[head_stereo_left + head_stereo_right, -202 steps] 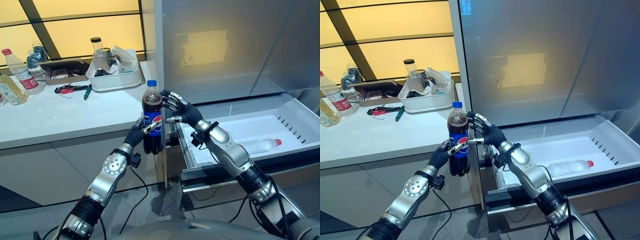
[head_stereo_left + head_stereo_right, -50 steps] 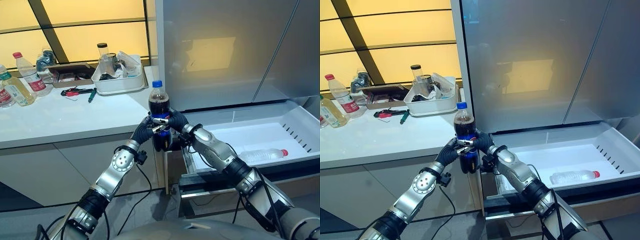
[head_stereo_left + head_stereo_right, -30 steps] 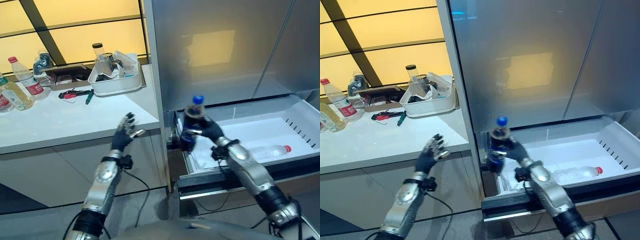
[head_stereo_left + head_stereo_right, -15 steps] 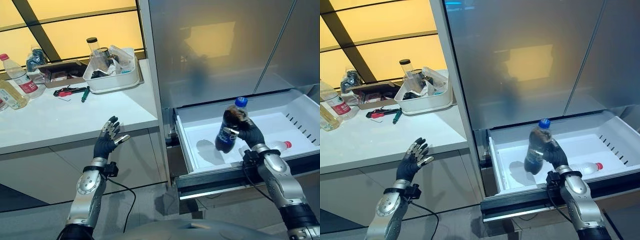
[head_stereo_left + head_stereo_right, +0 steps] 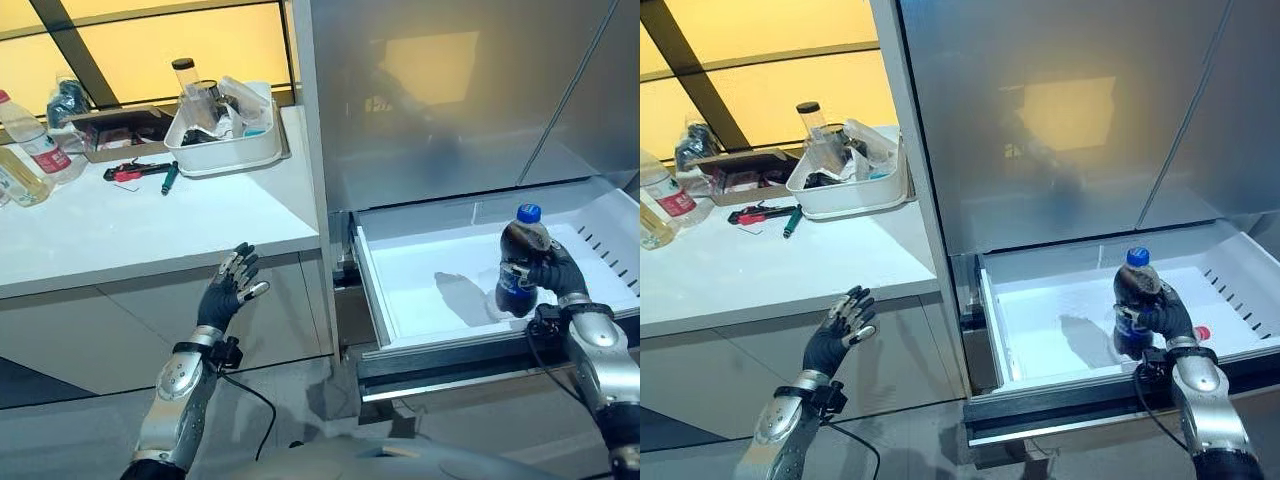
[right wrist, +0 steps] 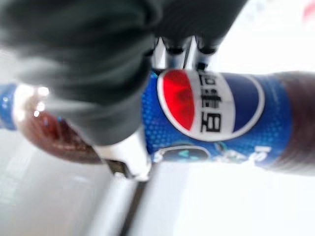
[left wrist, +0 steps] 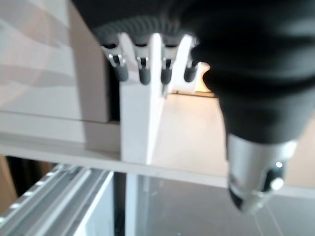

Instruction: Take the drinks into the refrigerator

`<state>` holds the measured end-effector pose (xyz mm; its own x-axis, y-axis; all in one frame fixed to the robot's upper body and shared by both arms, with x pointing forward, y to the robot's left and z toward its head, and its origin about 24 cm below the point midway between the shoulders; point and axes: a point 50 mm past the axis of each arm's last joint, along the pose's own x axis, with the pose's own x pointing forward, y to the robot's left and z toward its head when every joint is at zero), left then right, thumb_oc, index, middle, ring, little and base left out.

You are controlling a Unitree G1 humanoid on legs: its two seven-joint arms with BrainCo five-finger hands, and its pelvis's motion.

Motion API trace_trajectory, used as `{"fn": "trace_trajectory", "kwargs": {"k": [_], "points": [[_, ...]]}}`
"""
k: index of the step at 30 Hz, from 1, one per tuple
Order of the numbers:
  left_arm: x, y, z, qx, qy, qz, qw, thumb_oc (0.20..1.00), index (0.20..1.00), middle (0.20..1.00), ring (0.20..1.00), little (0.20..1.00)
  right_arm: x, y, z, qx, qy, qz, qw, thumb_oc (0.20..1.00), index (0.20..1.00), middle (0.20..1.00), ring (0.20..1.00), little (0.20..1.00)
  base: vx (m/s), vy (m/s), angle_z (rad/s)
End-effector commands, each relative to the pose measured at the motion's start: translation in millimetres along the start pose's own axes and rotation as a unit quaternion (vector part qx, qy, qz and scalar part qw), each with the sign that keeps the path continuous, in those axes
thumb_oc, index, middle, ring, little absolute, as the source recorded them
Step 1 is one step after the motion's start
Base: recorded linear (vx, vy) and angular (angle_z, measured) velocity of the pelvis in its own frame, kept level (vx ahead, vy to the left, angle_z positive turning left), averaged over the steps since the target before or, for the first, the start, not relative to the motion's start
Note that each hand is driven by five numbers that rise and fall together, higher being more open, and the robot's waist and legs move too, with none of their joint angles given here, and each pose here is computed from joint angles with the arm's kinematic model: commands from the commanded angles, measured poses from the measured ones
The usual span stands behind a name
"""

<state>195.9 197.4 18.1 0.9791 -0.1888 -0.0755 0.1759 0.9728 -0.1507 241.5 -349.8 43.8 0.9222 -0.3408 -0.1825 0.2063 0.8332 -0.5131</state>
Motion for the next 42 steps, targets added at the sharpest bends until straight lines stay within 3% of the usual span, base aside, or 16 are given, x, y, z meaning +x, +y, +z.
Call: {"fn": "trace_trajectory", "kwargs": {"k": [1, 4, 8, 13, 19, 24, 32, 36, 37, 38, 39, 42], "points": [[1.4, -2.7, 33.3, 0.014, -0.075, -0.035, 0.996, 1.000, 1.000, 1.000, 1.000, 1.000, 24.5, -20.0, 32.8, -0.034, -0.046, -0.060, 0.997, 0.200, 0.200, 0.200, 0.200, 0.200, -0.06, 0.013, 0.00], [-1.6, -13.5, 37.3, 0.017, -0.074, -0.078, 0.994, 1.000, 1.000, 1.000, 1.000, 1.000, 41.0, -15.4, 11.2, -0.093, 0.045, -0.051, 0.993, 0.200, 0.200, 0.200, 0.200, 0.200, -0.08, 0.007, 0.06], [-2.1, -18.6, 43.5, 0.042, -0.075, -0.106, 0.991, 1.000, 1.000, 1.000, 1.000, 1.000, 50.6, -11.8, 7.0, -0.169, 0.090, -0.041, 0.981, 0.200, 0.200, 0.200, 0.200, 0.200, -0.15, 0.005, 0.16], [-1.4, -18.0, 39.7, 0.081, -0.058, -0.116, 0.988, 1.000, 1.000, 1.000, 1.000, 1.000, 58.6, 3.3, 14.7, -0.263, 0.090, -0.013, 0.961, 0.200, 0.200, 0.200, 0.200, 0.200, -0.12, 0.015, 0.18], [3.6, -10.5, 36.8, 0.093, -0.063, -0.076, 0.991, 1.000, 1.000, 1.000, 1.000, 1.000, 53.6, 62.6, 5.1, -0.390, 0.064, 0.070, 0.916, 0.200, 0.200, 0.200, 0.200, 0.200, -0.06, 0.024, 0.03], [17.3, -19.5, 49.5, 0.099, -0.104, -0.078, 0.987, 1.000, 1.000, 1.000, 1.000, 1.000, 47.5, 104.4, 2.6, -0.390, 0.052, 0.109, 0.913, 0.200, 0.200, 0.200, 0.200, 0.200, -0.06, 0.026, 0.00], [36.3, -42.4, 74.0, 0.090, -0.174, -0.096, 0.976, 1.000, 1.000, 1.000, 1.000, 1.000, 45.6, 131.7, 11.3, -0.399, 0.031, 0.129, 0.907, 0.200, 0.200, 0.200, 0.200, 0.200, -0.05, 0.021, 0.05], [44.8, -49.9, 83.1, 0.090, -0.199, -0.094, 0.971, 1.000, 1.000, 1.000, 1.000, 1.000, 48.9, 133.4, 25.9, -0.324, 0.009, 0.111, 0.939, 0.200, 0.200, 0.200, 0.200, 0.200, -0.05, 0.015, 0.13], [46.4, -51.1, 83.9, 0.090, -0.202, -0.094, 0.971, 1.000, 1.000, 1.000, 1.000, 1.000, 49.1, 132.5, 28.6, -0.315, 0.001, 0.106, 0.943, 0.344, 0.344, 0.344, 0.344, 0.344, 0.00, 0.000, 0.00], [46.5, -51.2, 83.9, 0.090, -0.202, -0.094, 0.971, 1.000, 1.000, 1.000, 1.000, 1.000, 49.1, 132.4, 28.6, -0.315, 0.001, 0.106, 0.943, 0.598, 0.598, 0.598, 0.598, 0.598, 0.00, 0.000, 0.00], [48.3, -52.5, 83.6, 0.093, -0.203, -0.093, 0.970, 1.000, 1.000, 1.000, 1.000, 1.000, 49.5, 131.6, 32.1, -0.297, -0.006, 0.102, 0.950, 1.000, 1.000, 1.000, 1.000, 1.000, -0.03, 0.011, 0.00], [52.0, -52.9, 84.2, 0.100, -0.208, -0.085, 0.969, 1.000, 1.000, 1.000, 1.000, 1.000, 50.1, 124.6, 38.9, -0.242, -0.020, 0.082, 0.967, 1.000, 1.000, 1.000, 1.000, 1.000, -0.03, 0.013, 0.02]]}}
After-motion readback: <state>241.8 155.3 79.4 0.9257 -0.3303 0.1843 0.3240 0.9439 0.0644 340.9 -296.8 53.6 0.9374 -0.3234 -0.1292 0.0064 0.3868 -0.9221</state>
